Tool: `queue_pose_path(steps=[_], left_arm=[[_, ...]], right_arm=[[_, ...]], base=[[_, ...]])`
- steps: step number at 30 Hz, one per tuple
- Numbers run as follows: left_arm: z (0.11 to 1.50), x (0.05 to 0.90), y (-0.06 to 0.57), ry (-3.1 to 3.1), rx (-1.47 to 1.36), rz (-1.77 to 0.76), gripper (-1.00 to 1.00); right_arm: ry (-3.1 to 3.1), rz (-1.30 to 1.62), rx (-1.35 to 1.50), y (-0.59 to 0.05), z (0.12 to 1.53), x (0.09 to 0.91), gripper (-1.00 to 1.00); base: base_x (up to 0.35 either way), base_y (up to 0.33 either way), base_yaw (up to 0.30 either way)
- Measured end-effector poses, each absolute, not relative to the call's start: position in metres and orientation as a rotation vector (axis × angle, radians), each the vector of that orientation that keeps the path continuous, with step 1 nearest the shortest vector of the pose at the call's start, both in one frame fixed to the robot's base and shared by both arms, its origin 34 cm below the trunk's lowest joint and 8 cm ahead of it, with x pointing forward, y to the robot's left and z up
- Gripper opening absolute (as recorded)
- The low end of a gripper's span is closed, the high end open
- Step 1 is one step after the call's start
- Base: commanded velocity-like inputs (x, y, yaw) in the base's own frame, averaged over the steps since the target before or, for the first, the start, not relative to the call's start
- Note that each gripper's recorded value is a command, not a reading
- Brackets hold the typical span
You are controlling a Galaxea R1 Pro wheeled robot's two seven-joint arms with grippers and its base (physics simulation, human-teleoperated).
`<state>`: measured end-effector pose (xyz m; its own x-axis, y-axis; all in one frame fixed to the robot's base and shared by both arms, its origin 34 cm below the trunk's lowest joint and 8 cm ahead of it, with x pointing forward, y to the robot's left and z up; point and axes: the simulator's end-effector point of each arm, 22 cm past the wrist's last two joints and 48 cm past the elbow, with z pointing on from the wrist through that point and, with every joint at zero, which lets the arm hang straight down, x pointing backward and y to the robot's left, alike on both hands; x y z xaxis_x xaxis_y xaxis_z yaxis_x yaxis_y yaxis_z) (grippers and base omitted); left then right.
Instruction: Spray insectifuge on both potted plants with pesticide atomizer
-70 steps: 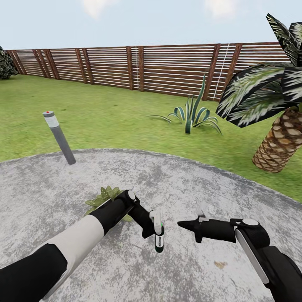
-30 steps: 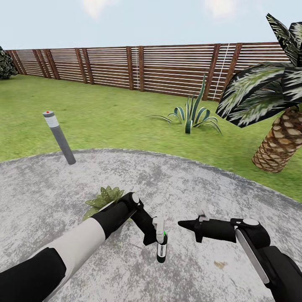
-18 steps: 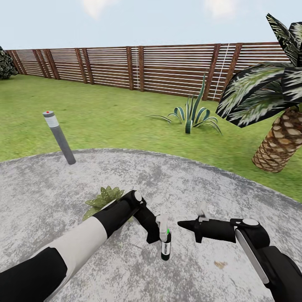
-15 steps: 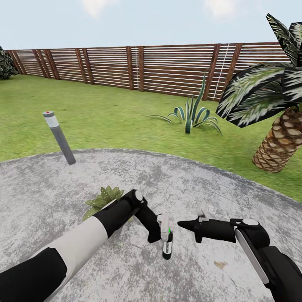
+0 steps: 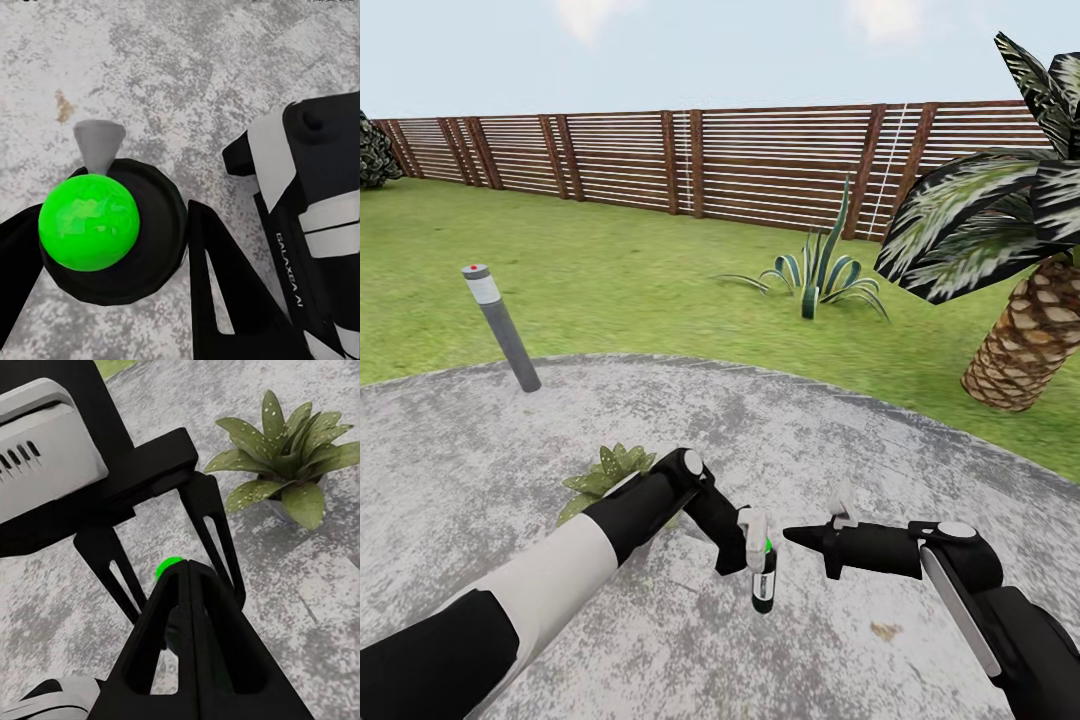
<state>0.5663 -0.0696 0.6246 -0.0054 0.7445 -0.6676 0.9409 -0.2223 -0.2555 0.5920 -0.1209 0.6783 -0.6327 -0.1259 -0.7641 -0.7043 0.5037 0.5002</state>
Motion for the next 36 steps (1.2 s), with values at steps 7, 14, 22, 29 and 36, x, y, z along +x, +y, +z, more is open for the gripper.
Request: queue_pose_path(steps=[7, 14, 22, 29, 36], left_arm=[[0.626, 0.566, -0.071, 1.757, 2.006, -1.054, -1.00], [0.627, 0.566, -0.072, 1.754, 2.007, -1.055, -1.00], [0.630, 0.566, -0.076, 1.743, 2.009, -1.057, -1.00], [0.631, 0.565, -0.078, 1.739, 2.009, -1.059, -1.00], [0.641, 0.567, -0.084, 1.698, 2.015, -1.046, -1.00]], right_arm=[[2.075, 1.106, -0.677, -0.121, 0.678, 0.592, -1.00], [2.075, 1.106, -0.677, -0.121, 0.678, 0.592, -1.00], [2.075, 1.106, -0.677, -0.120, 0.678, 0.592, -1.00], [2.075, 1.106, -0.676, -0.120, 0.678, 0.592, -1.00], [2.075, 1.105, -0.676, -0.120, 0.678, 0.592, -1.00]], base=[[0.000, 0.000, 0.000], [0.000, 0.000, 0.000], [0.000, 0.000, 0.000], [0.000, 0.000, 0.000], [0.000, 0.000, 0.000]])
